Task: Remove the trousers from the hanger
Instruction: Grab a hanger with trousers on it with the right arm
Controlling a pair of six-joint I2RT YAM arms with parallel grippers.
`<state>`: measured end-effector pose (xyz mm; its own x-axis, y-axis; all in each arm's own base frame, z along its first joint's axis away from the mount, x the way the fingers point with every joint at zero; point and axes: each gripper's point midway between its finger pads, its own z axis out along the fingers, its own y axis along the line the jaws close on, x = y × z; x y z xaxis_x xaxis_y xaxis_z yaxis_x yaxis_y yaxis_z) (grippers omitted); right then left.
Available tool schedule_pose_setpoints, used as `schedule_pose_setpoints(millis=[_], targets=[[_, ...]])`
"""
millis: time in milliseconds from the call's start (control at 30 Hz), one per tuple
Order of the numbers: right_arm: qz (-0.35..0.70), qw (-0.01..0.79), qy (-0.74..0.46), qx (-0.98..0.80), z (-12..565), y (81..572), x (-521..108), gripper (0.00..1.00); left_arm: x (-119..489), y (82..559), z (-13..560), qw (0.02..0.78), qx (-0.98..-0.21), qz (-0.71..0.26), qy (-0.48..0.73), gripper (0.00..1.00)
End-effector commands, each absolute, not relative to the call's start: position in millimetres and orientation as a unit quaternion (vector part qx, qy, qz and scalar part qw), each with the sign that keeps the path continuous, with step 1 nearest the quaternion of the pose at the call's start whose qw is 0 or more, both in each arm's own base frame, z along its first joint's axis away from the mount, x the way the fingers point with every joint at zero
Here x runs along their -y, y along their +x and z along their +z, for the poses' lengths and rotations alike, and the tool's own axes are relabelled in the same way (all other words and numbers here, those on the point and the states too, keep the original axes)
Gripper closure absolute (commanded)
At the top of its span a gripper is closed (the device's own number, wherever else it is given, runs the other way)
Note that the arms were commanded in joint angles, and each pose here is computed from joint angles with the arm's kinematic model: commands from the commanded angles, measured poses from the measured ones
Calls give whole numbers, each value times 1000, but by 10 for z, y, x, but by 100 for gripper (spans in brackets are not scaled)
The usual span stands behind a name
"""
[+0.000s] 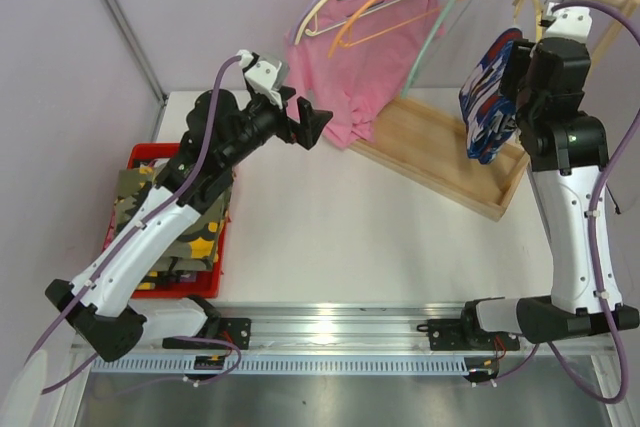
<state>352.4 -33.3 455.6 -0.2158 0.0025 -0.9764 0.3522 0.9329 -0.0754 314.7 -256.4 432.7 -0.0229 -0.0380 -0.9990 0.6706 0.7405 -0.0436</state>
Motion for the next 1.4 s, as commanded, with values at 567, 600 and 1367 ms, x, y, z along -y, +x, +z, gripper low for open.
schedule_pose_setpoints(millis=[567, 600, 1367], targets=[[-104, 674, 77, -727, 4855, 3635, 347, 53, 2411, 2917, 4582, 689, -627, -289, 220, 0], [-104, 673, 77, -728, 4839, 3651, 346, 53, 2409, 2910, 4598, 690, -625, -290, 221, 1], [-101, 685, 94, -716, 4980, 3622, 374, 100, 2412, 2951, 4586, 692, -626, -282, 222, 0]])
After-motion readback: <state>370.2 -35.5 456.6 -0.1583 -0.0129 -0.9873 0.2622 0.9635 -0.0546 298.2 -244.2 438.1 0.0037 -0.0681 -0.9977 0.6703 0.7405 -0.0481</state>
